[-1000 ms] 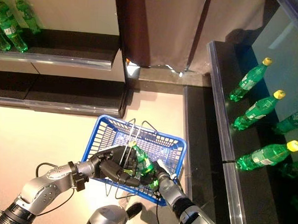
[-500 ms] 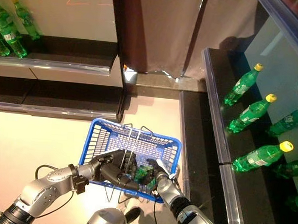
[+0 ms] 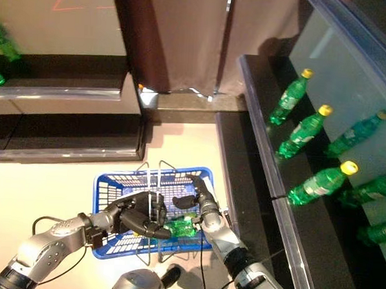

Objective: Pick up the drink and place into the basket.

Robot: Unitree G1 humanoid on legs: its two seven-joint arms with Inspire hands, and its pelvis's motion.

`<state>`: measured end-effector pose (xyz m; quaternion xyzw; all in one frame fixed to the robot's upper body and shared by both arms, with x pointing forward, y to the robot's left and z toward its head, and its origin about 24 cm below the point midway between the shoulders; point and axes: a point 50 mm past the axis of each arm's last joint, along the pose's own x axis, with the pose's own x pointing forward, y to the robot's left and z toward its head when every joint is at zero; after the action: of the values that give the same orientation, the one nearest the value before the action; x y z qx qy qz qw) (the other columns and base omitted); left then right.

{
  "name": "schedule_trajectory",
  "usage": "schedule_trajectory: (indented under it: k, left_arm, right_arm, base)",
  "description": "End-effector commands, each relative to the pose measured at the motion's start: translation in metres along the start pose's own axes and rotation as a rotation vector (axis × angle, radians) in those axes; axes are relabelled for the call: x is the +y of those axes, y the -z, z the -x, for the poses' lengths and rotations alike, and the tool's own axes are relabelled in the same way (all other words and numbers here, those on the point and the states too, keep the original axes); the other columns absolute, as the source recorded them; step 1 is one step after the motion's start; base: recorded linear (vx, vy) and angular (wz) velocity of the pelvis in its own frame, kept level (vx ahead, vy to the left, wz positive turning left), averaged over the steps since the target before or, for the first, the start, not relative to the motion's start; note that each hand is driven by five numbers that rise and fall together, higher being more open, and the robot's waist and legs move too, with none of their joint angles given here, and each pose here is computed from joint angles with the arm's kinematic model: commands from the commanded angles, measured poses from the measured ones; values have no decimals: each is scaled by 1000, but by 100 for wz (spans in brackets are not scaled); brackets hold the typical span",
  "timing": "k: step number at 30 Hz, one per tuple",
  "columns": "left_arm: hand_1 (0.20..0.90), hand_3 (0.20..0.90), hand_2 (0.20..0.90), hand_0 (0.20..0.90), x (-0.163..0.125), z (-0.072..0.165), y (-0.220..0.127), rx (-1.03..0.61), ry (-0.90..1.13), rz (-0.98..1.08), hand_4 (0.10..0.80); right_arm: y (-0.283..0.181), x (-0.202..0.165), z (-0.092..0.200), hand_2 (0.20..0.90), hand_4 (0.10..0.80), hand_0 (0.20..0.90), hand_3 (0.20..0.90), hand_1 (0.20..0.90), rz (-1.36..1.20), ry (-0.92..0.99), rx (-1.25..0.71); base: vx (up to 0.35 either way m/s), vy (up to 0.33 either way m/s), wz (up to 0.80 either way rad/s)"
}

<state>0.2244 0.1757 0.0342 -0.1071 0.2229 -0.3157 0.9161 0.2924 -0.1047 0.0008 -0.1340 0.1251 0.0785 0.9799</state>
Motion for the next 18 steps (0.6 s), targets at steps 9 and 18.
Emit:
schedule_trajectory:
  k: [9,18]
  left_arm:
    - [300,200,300,300,27,36,-45,-603,-200,9,100]
    - [300,200,300,300,55,44,-10,-651,-462,180,100]
  right_arm:
    - [-74,-53,44,900,800,900,900,900,11,-24,-543]
    - [-86,-80,65,900,800,900,900,900,58,-51,-624]
  base:
    - [-4,-46,-38]
    - [25,-82,-21]
